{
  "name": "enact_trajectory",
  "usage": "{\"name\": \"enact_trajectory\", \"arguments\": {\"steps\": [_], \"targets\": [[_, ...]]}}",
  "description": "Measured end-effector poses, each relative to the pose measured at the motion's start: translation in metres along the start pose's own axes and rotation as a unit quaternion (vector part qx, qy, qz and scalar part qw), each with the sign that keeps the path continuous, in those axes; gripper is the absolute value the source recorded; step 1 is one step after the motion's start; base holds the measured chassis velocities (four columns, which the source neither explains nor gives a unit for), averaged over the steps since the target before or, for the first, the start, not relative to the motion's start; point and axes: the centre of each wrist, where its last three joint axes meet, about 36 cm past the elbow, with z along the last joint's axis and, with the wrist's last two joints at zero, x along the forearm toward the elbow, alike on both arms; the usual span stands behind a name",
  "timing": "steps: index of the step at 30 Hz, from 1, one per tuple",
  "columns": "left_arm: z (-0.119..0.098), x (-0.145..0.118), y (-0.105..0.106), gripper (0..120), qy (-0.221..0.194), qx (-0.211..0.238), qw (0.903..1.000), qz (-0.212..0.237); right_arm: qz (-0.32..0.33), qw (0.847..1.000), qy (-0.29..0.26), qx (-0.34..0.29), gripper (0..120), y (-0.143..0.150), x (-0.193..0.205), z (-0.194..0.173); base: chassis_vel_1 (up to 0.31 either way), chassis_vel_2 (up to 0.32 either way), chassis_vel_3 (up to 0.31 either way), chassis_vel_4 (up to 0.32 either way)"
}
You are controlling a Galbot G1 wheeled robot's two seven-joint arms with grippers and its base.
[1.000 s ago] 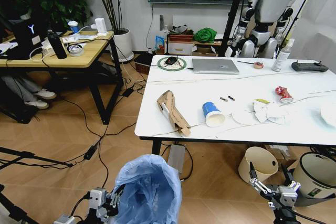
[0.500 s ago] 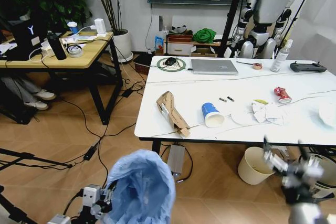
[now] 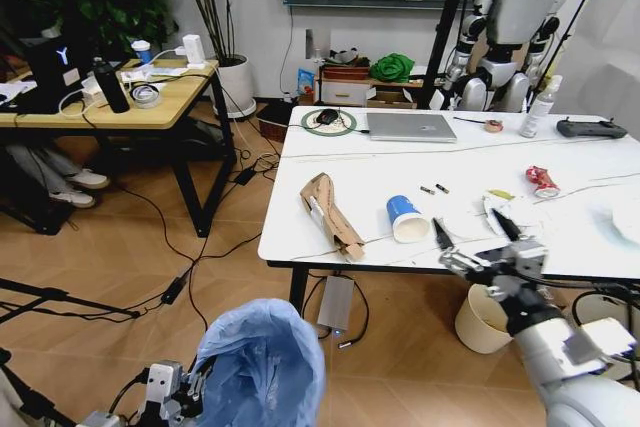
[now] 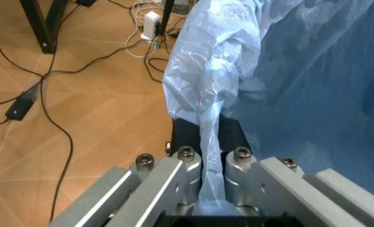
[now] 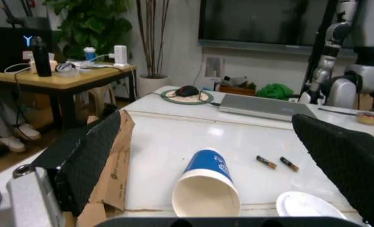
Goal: Pick up the trash bin and place the trash from the table into it.
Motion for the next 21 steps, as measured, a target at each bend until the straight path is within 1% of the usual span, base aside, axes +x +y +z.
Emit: {"name": "enact_trajectory", "arguments": {"steps": [2, 4, 8, 9, 12, 14, 15, 17, 19, 21], "targets": [[0.0, 0.001, 0.0, 0, -0.001, 0.0, 1.0, 0.0, -0.002, 1.0, 0.001, -0.001, 100, 0.0, -0.003, 0.0, 0.0, 0.0, 0.0, 0.0], [0.001, 0.003, 0.0, 0, -0.005, 0.0, 1.0, -0.003, -0.011, 1.0, 0.006, -0.004, 100, 0.003, -0.019, -0.002, 0.0, 0.0, 0.0, 0.0], [0.005, 0.004, 0.002, 0, -0.008, 0.003, 0.9998, -0.015, -0.035, 0.998, 0.038, -0.024, 100, 0.023, -0.049, -0.008, 0.0, 0.0, 0.0, 0.0], [0.005, 0.004, 0.002, 0, -0.008, 0.003, 0.9998, -0.015, -0.035, 0.998, 0.038, -0.024, 100, 0.023, -0.049, -0.008, 0.0, 0.0, 0.0, 0.0], [0.008, 0.003, 0.002, 0, -0.008, 0.006, 0.9997, -0.022, -0.062, 0.996, 0.056, -0.041, 100, 0.039, -0.075, -0.014, 0.0, 0.0, 0.0, 0.0], [0.009, 0.003, 0.003, 0, -0.007, 0.007, 0.9997, -0.024, -0.082, 0.992, 0.08, -0.057, 100, 0.053, -0.09, -0.02, 0.0, 0.0, 0.0, 0.0], [0.009, 0.003, 0.003, 0, -0.007, 0.007, 0.9997, -0.024, -0.082, 0.992, 0.08, -0.057, 100, 0.053, -0.09, -0.02, 0.0, 0.0, 0.0, 0.0], [0.011, 0.002, 0.004, 0, -0.006, 0.007, 0.9996, -0.027, -0.1, 0.988, 0.099, -0.062, 100, 0.066, -0.101, -0.022, 0.0, 0.0, 0.0, 0.0], [0.011, 0.002, 0.006, 0, -0.006, 0.006, 0.9995, -0.031, -0.119, 0.984, 0.116, -0.059, 100, 0.083, -0.12, -0.024, 0.0, 0.0, 0.0, 0.0], [0.011, 0.003, 0.007, 0, -0.007, 0.006, 0.9994, -0.034, -0.125, 0.983, 0.125, -0.052, 100, 0.091, -0.134, -0.021, 0.0, 0.0, 0.0, 0.0]]}}
